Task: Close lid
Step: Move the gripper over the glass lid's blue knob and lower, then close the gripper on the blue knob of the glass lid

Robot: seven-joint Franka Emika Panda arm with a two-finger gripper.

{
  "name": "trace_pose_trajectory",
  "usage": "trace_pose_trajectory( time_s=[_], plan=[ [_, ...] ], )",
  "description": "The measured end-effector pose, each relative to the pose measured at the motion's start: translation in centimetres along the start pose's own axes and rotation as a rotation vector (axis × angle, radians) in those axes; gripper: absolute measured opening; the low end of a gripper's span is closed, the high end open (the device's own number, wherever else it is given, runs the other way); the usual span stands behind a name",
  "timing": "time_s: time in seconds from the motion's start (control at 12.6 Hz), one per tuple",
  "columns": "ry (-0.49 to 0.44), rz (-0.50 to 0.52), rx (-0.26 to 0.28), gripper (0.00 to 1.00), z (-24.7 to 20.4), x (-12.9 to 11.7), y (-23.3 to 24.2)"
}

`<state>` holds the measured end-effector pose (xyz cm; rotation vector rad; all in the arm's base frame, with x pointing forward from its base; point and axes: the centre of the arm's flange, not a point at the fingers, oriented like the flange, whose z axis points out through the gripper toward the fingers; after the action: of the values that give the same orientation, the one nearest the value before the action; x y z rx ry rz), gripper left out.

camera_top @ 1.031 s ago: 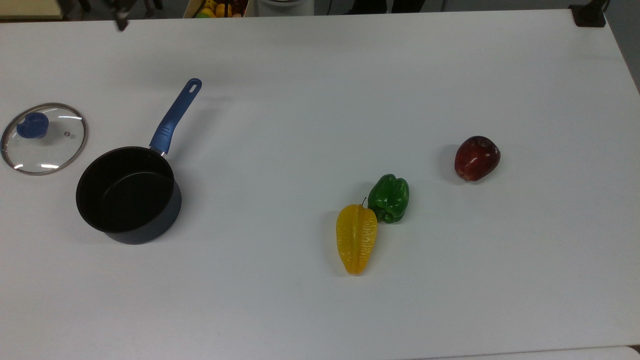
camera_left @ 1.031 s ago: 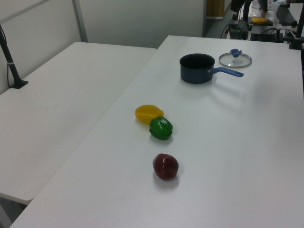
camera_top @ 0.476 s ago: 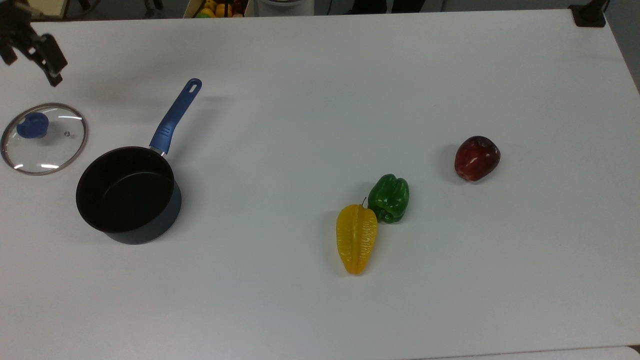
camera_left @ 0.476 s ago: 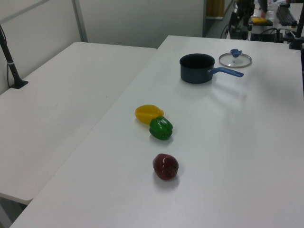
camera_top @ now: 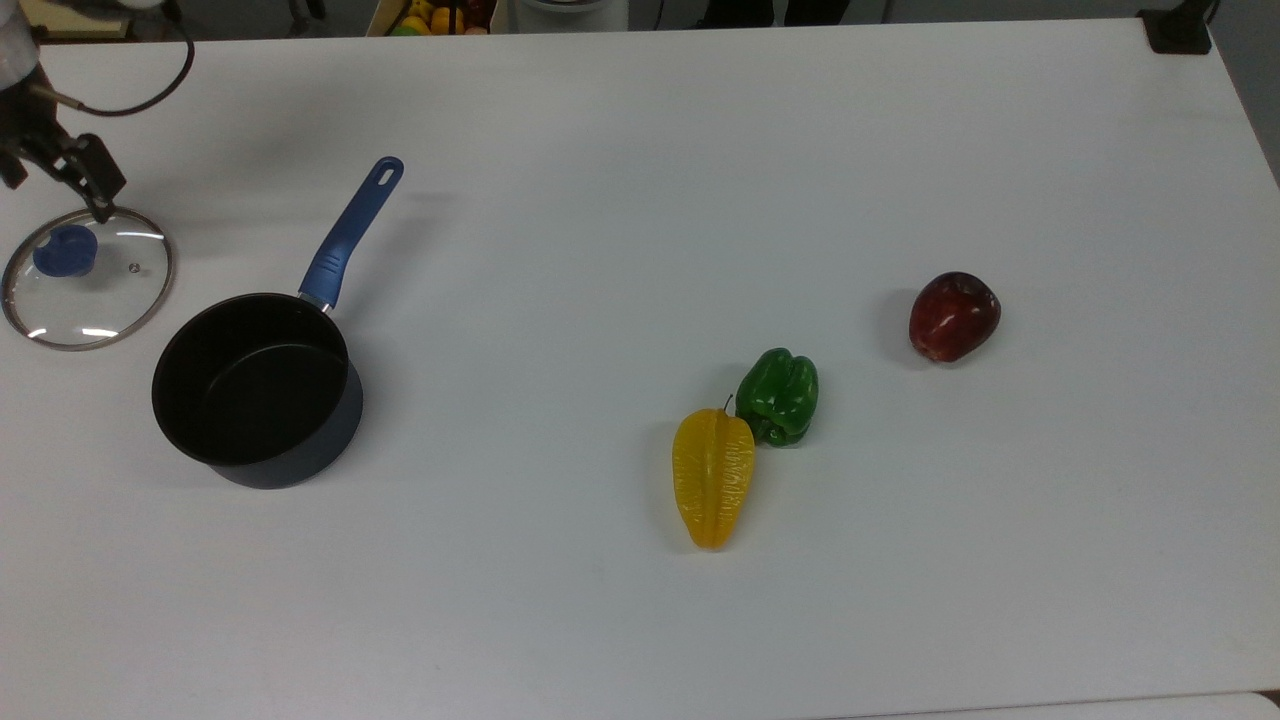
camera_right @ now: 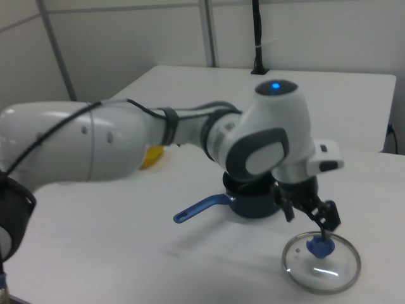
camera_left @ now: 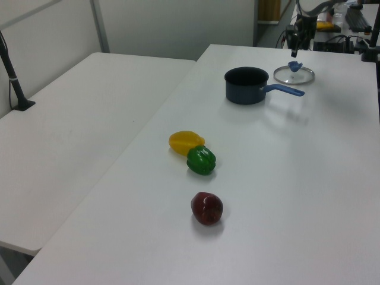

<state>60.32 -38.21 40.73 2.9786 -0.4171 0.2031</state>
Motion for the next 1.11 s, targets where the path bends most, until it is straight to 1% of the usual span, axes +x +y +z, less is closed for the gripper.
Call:
trace_pose_trajectory(
  time_s=[0.16, 0.4, 0.71, 0.95, 1.03, 1.11],
  plan=[
    [0.021, 0.004, -0.009, 1.0, 1.9, 0.2, 0.6],
    [0.025, 0.004, -0.011, 1.0, 4.1, 0.4, 0.7],
    [0.057, 0.017, -0.016, 1.0, 6.0, 0.5, 1.3],
    [0.047, 0.035, -0.012, 0.96, 7.1, 0.2, 2.0],
    [0.045, 0.061, -0.009, 0.91, 7.3, 0.1, 2.1],
    [0.043, 0.094, -0.008, 0.9, 7.4, 0.1, 2.1]
  ],
)
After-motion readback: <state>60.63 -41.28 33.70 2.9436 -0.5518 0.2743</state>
